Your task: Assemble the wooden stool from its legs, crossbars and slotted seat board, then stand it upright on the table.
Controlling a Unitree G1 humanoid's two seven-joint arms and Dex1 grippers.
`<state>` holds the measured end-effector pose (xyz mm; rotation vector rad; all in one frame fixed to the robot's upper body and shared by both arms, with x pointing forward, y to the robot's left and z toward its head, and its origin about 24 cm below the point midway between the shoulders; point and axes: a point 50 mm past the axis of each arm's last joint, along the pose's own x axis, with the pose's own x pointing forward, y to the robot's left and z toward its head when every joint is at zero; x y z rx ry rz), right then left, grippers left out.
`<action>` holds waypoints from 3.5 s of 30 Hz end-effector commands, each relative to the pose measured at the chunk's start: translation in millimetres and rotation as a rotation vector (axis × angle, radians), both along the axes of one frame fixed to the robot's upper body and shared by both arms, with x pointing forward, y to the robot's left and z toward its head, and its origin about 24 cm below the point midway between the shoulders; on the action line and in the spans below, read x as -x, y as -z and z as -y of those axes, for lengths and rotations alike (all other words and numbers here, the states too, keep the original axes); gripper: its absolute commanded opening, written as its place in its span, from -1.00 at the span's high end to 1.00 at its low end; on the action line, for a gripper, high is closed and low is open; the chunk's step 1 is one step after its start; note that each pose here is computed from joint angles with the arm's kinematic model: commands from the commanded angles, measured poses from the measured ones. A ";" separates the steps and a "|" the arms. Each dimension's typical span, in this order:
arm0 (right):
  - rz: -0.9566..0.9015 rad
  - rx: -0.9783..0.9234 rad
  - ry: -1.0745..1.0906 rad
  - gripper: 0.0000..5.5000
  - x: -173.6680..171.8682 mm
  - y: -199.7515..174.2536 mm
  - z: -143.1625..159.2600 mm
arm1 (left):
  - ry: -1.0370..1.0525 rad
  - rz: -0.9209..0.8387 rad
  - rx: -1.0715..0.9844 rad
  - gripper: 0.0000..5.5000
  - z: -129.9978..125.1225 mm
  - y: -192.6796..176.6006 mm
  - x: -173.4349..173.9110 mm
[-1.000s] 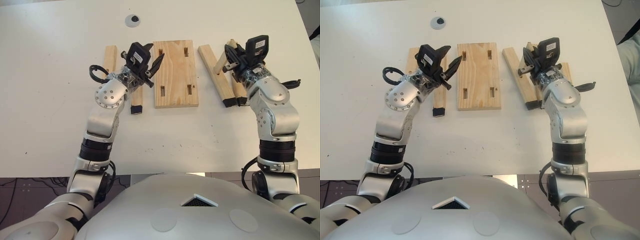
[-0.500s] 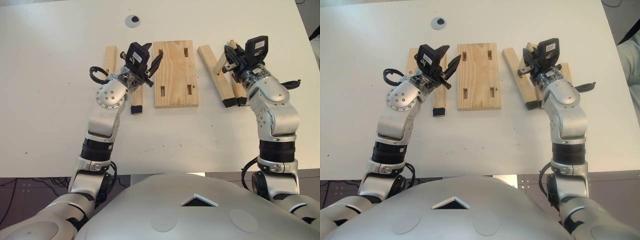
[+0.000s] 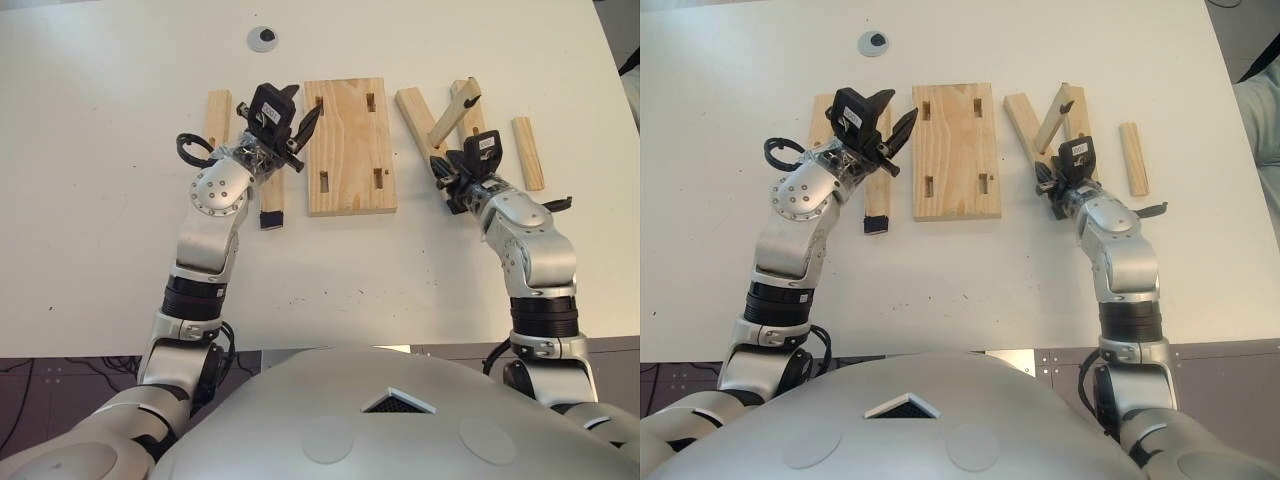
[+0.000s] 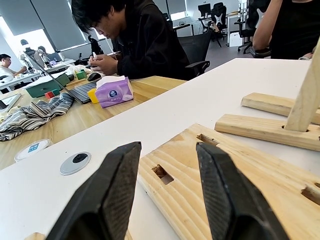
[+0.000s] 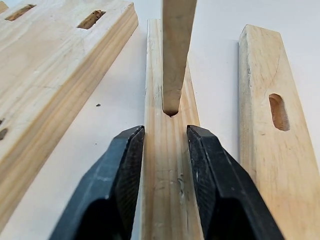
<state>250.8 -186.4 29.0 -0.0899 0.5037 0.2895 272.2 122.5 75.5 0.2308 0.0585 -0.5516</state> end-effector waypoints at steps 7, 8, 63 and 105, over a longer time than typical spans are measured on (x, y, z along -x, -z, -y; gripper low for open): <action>0.018 0.048 -0.049 0.02 -13.9 -22.1 3.8 | -0.023 0.009 0.001 0.27 1.3 0.9 -1.3; 0.000 0.054 -0.048 0.02 -12.7 -18.2 5.4 | -0.023 0.010 0.002 0.27 1.3 0.9 -1.5; 0.102 -0.504 -0.984 0.25 -13.1 -149.3 -41.7 | 0.479 0.003 0.799 0.27 -6.7 -63.2 20.5; -0.022 -0.588 -1.107 0.25 3.1 -150.3 -37.8 | 0.639 -0.023 0.974 0.21 -4.8 -69.4 30.9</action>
